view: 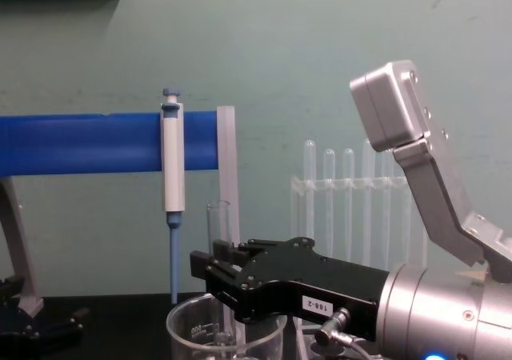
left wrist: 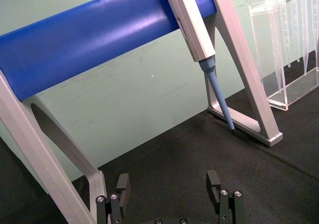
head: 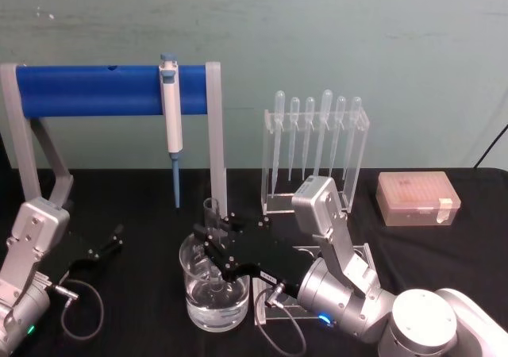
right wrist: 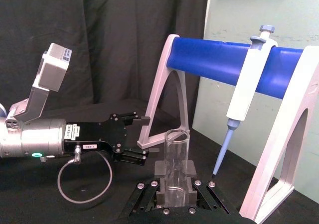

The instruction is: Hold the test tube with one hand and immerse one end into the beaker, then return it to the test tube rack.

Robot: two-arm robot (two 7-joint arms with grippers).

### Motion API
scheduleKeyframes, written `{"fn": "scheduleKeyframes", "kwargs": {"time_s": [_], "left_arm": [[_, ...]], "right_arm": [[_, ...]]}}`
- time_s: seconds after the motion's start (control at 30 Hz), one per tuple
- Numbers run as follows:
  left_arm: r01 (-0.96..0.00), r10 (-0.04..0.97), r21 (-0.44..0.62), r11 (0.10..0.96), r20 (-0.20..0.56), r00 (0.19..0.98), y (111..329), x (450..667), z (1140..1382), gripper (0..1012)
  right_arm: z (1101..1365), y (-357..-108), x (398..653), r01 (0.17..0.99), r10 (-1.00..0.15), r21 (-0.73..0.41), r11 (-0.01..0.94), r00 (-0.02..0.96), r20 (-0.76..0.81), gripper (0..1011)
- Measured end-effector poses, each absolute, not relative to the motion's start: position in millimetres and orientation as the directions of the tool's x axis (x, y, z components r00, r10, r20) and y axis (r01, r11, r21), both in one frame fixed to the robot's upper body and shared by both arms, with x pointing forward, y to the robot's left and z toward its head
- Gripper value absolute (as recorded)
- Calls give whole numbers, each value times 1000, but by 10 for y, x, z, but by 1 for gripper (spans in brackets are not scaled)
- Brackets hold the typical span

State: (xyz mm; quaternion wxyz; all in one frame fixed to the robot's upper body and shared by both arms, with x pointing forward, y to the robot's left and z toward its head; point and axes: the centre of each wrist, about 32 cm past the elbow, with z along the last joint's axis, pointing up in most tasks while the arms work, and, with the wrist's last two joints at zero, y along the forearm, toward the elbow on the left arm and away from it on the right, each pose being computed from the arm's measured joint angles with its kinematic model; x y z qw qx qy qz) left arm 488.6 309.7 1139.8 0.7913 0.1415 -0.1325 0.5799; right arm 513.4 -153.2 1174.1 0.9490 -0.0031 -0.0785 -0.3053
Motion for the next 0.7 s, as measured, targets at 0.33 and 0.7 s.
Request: {"fn": "scheduleKeyframes", "kwargs": {"time_s": [0.33, 0.7], "left_arm": [[-955, 880, 70, 287, 374, 292, 3097, 4886, 11398, 1000], [-955, 880, 70, 287, 374, 292, 3097, 4886, 11398, 1000]], "right_arm": [[11741, -1532, 5134, 580, -579, 42, 814, 801, 151, 227], [11741, -1532, 5134, 580, -579, 42, 814, 801, 151, 227]]}}
